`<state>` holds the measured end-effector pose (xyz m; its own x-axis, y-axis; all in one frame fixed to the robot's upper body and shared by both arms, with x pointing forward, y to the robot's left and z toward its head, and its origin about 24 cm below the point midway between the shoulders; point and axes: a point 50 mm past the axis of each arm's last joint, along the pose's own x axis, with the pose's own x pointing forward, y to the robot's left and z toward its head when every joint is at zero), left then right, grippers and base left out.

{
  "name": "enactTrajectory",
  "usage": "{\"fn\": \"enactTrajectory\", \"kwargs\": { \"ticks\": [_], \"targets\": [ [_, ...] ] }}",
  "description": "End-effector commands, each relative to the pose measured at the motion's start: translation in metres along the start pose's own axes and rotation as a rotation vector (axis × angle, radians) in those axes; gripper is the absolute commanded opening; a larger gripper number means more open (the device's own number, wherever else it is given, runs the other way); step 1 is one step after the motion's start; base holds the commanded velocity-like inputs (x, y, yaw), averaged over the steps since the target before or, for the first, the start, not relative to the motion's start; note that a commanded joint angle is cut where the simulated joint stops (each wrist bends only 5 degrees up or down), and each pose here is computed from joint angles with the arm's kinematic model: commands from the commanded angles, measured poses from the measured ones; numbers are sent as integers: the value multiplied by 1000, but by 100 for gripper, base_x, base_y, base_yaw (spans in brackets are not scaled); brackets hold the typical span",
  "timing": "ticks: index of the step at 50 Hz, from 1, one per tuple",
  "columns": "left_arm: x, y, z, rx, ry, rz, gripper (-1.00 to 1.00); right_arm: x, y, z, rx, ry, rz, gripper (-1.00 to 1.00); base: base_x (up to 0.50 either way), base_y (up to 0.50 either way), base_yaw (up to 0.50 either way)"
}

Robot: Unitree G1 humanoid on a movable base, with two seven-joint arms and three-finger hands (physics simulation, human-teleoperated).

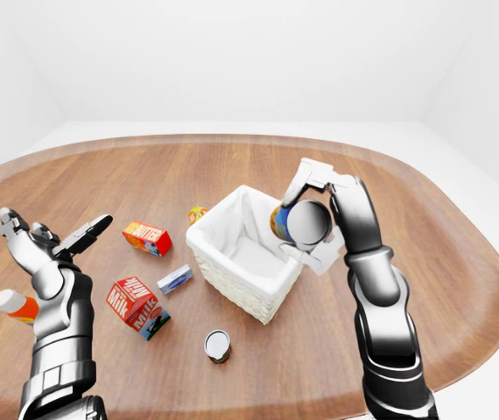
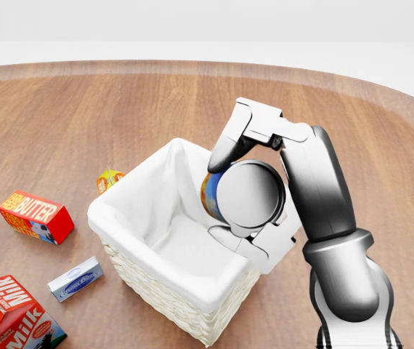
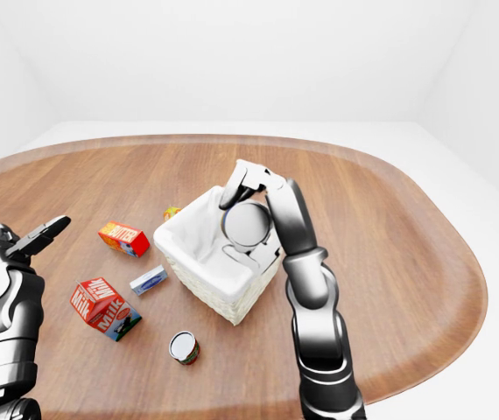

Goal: Pick up the alphabet soup, and put it in the basket.

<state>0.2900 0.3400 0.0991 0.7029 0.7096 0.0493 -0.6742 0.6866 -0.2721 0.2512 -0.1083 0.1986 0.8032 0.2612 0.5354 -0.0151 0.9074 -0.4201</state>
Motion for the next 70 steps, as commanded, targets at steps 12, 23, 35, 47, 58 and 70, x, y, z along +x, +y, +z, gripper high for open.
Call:
{"fn": "enactTrajectory", "kwargs": {
  "ticks": [12,23,35,47,58,70],
  "targets": [
    [2,-1,-4,8,18,2,100,42,-16,-29,165,55,-106,-100,0,0,0],
    [2,-1,-4,7,21,4,100,41,-12,-41,179,109,-103,-100,0,0,0],
    [2,-1,-4,8,21,4,100,41,-12,-41,180,109,-103,-100,0,0,0],
    [2,-1,-2,3,12,6,100,60,8,-79,215,275,-4,-100,0,0,0],
    [3,-2,-7,11,36,7,100,70,19,-80,215,289,58,-100,0,0,0],
    [3,-1,-9,12,42,5,100,82,39,-71,215,275,134,-100,0,0,0]
  ]
}}
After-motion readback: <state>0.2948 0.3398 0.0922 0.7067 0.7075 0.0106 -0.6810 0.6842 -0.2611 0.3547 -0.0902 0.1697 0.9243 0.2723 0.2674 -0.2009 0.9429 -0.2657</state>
